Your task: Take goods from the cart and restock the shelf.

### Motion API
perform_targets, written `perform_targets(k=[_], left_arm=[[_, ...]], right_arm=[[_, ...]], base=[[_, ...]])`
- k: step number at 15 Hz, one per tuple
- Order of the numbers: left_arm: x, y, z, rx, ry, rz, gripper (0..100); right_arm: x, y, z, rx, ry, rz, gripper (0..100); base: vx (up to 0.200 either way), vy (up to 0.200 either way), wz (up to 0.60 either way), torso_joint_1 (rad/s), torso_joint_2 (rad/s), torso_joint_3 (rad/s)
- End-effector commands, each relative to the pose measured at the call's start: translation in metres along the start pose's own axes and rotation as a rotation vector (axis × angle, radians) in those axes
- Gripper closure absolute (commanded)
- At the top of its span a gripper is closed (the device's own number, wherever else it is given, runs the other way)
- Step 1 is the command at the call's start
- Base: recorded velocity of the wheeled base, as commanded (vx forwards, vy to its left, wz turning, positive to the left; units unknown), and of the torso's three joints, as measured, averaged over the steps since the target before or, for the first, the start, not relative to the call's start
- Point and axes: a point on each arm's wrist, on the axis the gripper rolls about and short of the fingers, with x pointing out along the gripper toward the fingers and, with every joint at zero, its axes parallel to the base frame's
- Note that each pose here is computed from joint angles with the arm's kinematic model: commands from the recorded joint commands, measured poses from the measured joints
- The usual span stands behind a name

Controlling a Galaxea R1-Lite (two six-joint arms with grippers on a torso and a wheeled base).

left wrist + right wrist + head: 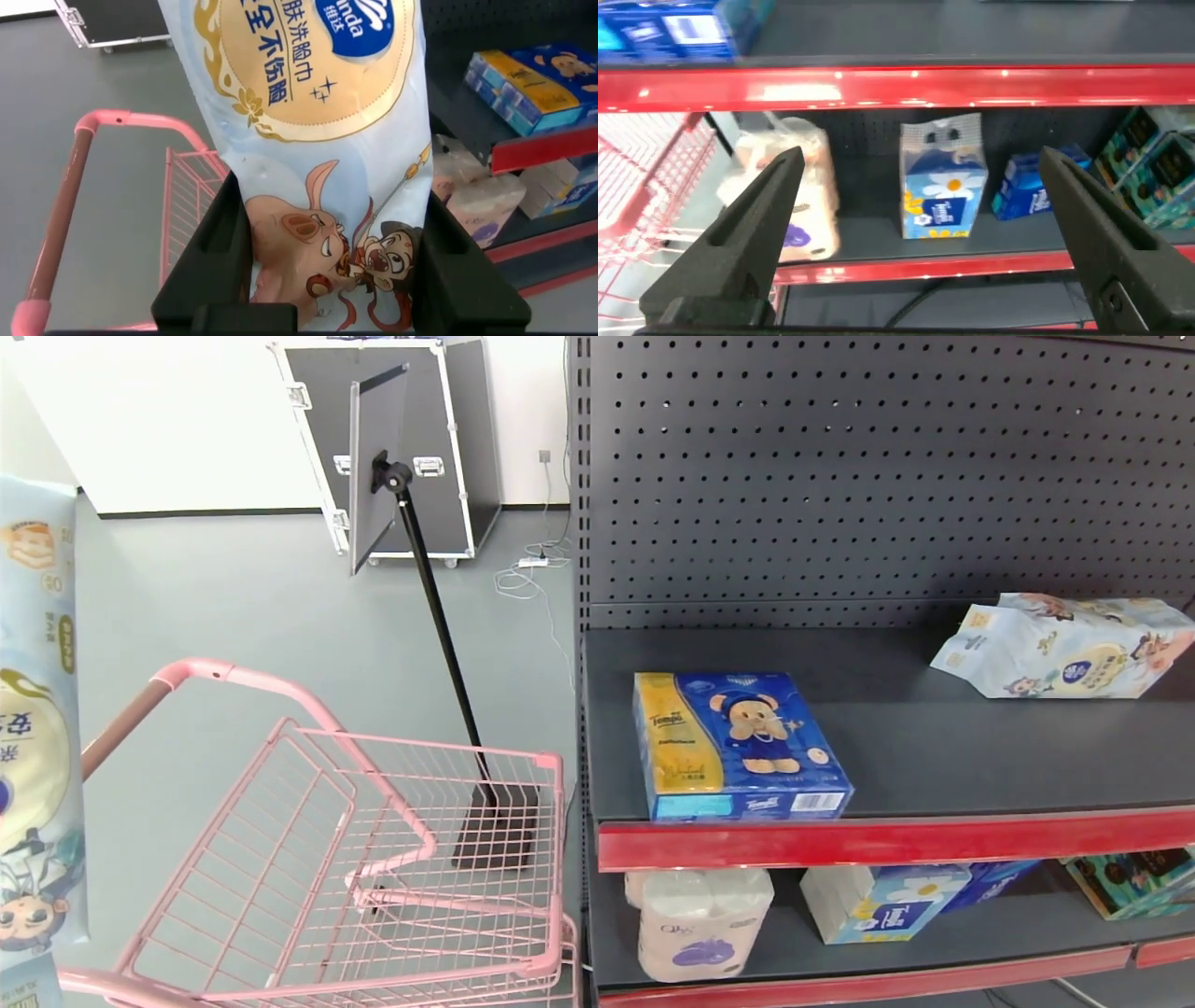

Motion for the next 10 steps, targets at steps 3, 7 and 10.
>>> perform_targets(k=[3,7,10], left_arm=[[0.0007,0.0,-0.0003,0.0,0.004,-0.002,100],[0.0009,0.0,0.0002,0.006,0.004,-0.005,100],[0.002,-0.0001,-0.0005,0.046,0.009,-0.013,100]], right_arm=[[-0.0001,0.0,0.0003,0.0,-0.001,0.001,0],[0.0,0.0,-0.0001,0.0,0.0,0.001,0],[-0.0001,0.0,0.0003,0.0,-0.001,0.001,0]], base=[[0.0,-0.2,0.0,0.004,0.0,-0.001],[0.0,-0.2,0.0,0.0,0.0,0.0],[0.0,-0.2,0.0,0.002,0.01,0.002]])
